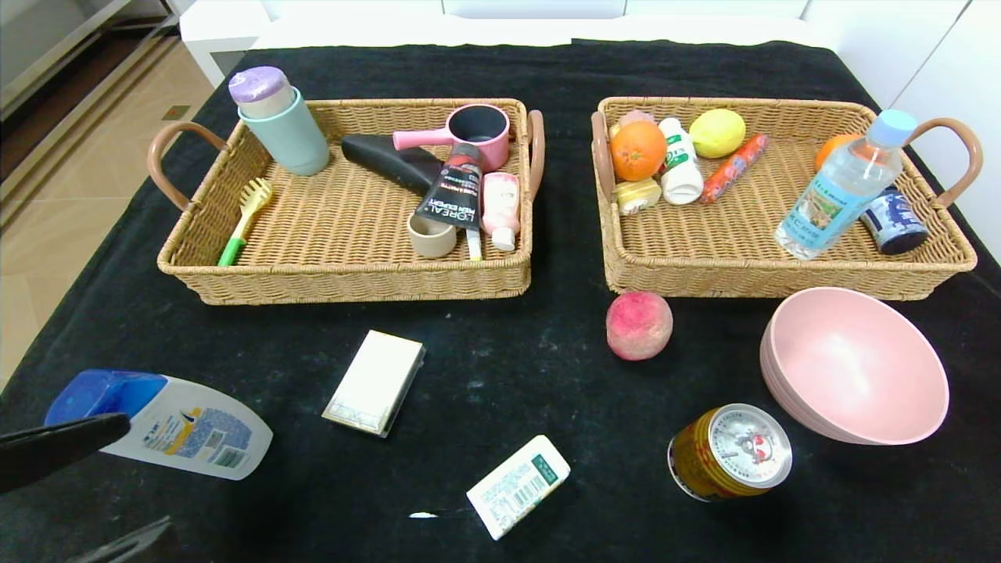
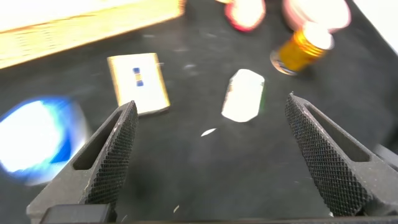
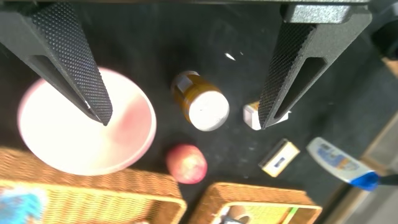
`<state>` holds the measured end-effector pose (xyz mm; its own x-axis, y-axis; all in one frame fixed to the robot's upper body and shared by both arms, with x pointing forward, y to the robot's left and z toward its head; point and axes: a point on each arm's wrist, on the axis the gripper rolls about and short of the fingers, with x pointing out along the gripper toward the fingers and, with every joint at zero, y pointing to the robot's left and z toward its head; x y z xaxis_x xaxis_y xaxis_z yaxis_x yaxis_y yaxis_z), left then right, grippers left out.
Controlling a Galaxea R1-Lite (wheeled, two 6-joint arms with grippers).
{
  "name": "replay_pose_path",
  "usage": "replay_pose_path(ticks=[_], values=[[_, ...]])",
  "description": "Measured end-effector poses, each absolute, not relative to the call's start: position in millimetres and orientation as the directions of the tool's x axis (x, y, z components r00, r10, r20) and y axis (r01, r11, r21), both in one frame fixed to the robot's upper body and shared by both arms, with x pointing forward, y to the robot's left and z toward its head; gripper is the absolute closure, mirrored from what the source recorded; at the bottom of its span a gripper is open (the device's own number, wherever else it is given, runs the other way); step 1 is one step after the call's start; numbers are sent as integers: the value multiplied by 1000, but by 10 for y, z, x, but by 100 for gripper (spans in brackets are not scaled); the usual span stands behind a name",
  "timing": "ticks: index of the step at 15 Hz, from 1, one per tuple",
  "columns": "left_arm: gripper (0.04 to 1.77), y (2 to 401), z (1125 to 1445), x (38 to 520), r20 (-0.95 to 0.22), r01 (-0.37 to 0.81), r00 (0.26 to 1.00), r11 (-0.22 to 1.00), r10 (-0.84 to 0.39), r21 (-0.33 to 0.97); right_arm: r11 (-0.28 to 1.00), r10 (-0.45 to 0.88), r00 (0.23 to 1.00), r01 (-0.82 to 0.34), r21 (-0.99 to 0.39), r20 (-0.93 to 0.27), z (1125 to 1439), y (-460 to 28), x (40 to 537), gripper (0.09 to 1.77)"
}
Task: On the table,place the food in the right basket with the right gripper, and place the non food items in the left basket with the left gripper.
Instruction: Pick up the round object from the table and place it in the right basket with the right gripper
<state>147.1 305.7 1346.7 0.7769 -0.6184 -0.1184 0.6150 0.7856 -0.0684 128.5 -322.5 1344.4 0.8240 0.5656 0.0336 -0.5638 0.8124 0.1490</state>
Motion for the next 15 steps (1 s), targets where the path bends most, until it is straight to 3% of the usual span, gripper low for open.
replay_pose_path(ticks=[3,7,15], values=[[9,2845,13626,1741,-151,684,712,726,-686,-73,751,648,762,-638,169,-3,13521,-3154,1478,15],[9,2591,13739,1952,-187,698,694,714,-695,-62,707,700,712,-680,193,-53,13568,-3019,1675,15],[9,2240,13765,2350,-239,701,680,710,-693,-66,727,684,718,-661,185,-126,13585,-2740,2100,15]])
